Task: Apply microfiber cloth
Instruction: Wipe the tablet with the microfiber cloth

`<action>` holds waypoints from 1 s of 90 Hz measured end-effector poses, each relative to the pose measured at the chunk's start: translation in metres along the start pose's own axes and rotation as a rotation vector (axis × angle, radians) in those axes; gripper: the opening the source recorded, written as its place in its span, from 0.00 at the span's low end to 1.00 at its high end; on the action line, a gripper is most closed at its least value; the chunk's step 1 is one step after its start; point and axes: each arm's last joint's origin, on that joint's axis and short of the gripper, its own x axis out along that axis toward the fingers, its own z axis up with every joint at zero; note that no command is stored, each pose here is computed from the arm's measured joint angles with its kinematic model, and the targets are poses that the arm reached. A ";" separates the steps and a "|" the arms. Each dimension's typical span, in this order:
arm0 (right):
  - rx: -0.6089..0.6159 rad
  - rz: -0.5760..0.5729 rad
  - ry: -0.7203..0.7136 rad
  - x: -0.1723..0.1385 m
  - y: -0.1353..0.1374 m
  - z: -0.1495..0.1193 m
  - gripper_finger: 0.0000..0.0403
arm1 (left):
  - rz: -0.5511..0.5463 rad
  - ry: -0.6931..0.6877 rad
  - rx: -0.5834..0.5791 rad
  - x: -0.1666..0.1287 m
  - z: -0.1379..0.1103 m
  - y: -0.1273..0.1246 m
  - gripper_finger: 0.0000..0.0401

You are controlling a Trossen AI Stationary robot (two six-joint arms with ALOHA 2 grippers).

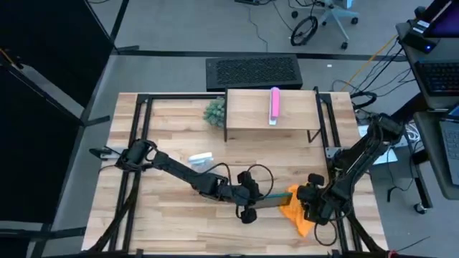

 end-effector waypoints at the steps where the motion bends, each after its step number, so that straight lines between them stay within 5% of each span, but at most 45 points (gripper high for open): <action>1: 0.000 0.003 0.005 0.001 0.000 0.000 0.34 | 0.000 0.001 -0.001 0.000 0.000 0.000 0.03; 18: -0.040 0.066 0.140 -0.007 0.007 -0.011 0.03 | 0.004 0.005 -0.008 0.002 0.001 0.005 0.03; 29: -0.039 0.120 0.183 -0.030 0.015 -0.012 0.03 | 0.013 0.005 -0.014 0.003 0.003 0.009 0.03; 52: -0.107 0.244 0.031 -0.053 0.033 -0.009 0.01 | 0.007 0.006 -0.019 0.004 0.004 0.013 0.09; 90: -0.127 0.185 -0.111 -0.048 0.033 -0.003 0.00 | 0.007 0.021 0.033 0.007 0.006 0.022 0.52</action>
